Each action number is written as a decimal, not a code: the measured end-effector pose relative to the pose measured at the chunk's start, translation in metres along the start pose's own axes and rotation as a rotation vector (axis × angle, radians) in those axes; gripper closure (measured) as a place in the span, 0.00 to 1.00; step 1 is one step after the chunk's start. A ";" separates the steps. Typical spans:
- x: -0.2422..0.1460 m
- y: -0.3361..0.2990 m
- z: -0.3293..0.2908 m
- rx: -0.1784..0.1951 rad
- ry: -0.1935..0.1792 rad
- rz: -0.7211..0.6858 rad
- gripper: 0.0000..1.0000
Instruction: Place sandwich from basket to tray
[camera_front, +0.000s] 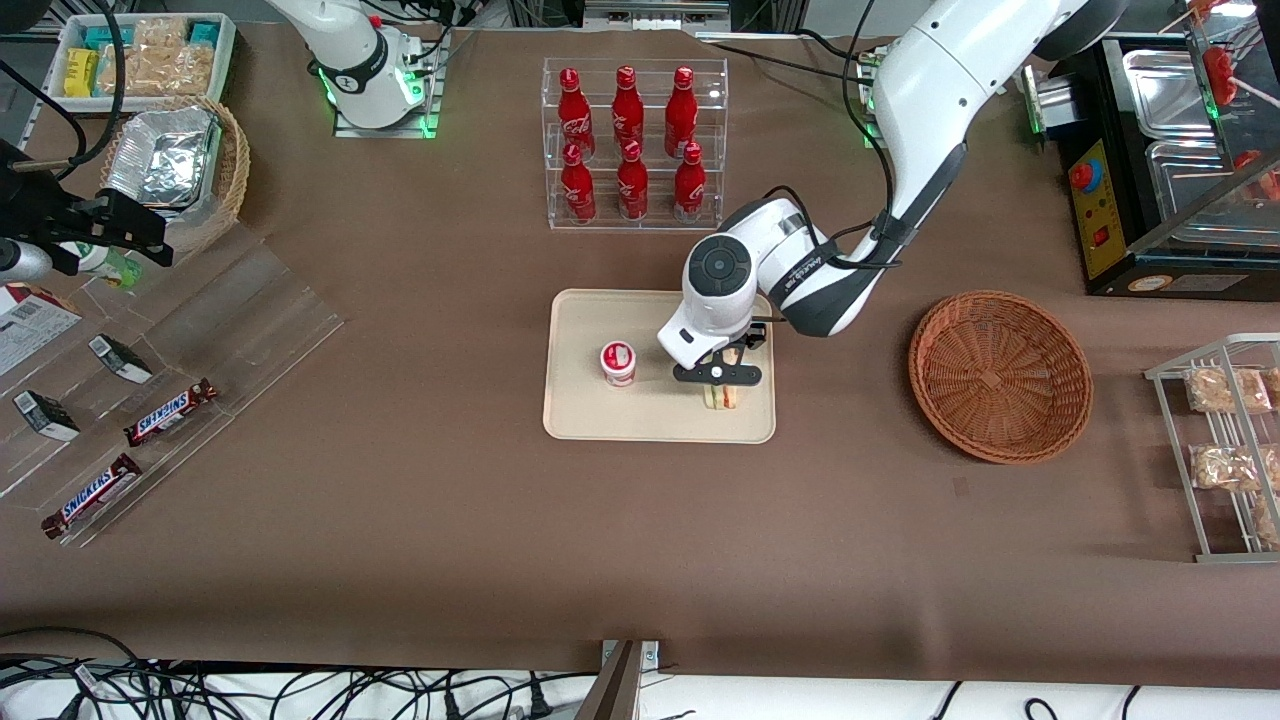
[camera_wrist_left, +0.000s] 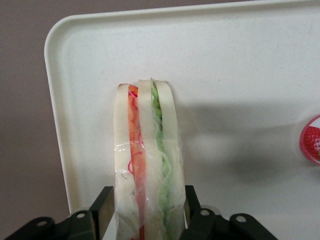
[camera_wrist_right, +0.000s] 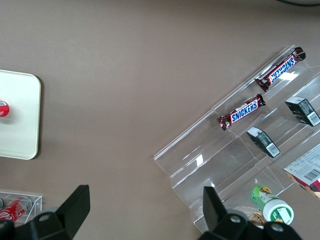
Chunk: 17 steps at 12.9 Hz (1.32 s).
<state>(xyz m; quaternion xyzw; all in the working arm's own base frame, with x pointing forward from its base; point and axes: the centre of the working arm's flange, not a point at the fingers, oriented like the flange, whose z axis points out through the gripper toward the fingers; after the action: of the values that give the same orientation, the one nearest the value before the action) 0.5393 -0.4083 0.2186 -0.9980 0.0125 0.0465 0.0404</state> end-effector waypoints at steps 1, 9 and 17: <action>0.002 -0.001 -0.002 -0.003 0.004 -0.006 0.18; 0.060 -0.088 -0.137 -0.020 0.081 -0.224 0.00; 0.094 -0.203 -0.221 -0.039 0.046 -0.425 0.00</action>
<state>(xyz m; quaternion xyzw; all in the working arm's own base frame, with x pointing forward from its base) 0.6586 -0.2260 0.4454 -0.9796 -0.1984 0.0145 0.0298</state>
